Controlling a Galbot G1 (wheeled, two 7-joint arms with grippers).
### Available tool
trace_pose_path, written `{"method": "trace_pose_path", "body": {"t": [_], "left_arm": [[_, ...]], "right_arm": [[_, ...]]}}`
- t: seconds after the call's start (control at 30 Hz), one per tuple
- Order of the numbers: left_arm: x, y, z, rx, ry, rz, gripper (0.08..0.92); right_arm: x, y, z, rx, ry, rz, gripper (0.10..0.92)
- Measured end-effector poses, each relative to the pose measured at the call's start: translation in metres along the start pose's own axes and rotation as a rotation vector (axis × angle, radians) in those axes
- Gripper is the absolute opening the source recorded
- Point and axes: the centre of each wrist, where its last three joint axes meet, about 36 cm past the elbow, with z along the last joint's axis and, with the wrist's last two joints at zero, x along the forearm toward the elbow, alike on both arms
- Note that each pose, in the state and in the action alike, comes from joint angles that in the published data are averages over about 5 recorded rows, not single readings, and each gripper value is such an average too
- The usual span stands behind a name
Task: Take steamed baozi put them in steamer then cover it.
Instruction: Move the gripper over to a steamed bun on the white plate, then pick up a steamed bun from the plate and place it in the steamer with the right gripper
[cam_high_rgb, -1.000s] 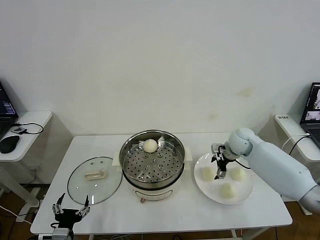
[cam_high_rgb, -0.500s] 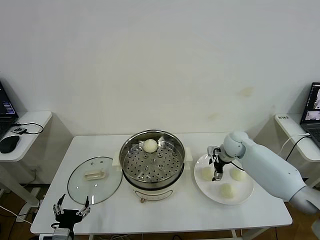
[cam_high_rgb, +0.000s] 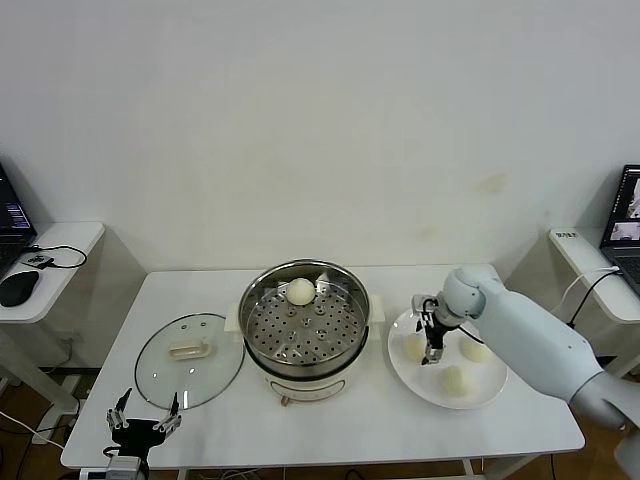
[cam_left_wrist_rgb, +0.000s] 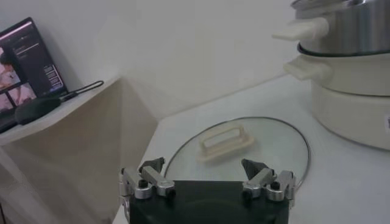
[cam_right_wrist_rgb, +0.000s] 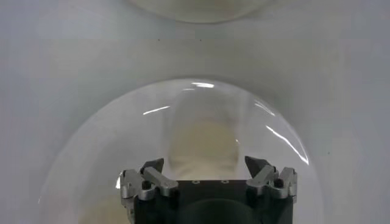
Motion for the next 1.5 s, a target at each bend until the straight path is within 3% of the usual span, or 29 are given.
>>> {"method": "trace_pose_path", "body": {"t": [0.2, 0.33, 0.63, 0.87, 1.23, 1.5], "left_arm": [[0.001, -0.002, 0.001, 0.003, 0.003, 0.002, 0.823], [0.002, -0.003, 0.001, 0.006, 0.003, 0.001, 0.823], [0.002, -0.003, 0.001, 0.006, 0.001, -0.001, 0.823], [0.005, -0.002, -0.002, 0.002, -0.001, -0.002, 0.823], [0.004, 0.0, -0.013, -0.005, -0.032, -0.002, 0.823], [0.007, 0.003, -0.02, -0.007, -0.048, -0.006, 0.823]], "right_arm": [[0.002, -0.002, 0.001, -0.006, -0.003, 0.003, 0.658], [0.006, -0.004, 0.005, -0.013, -0.003, 0.009, 0.606], [0.032, -0.01, 0.009, -0.024, -0.015, 0.029, 0.594], [0.094, -0.021, -0.002, 0.0, -0.047, 0.064, 0.594], [0.204, -0.044, -0.075, 0.081, -0.14, 0.065, 0.594], [0.239, -0.056, -0.153, 0.164, -0.177, 0.032, 0.594]]}}
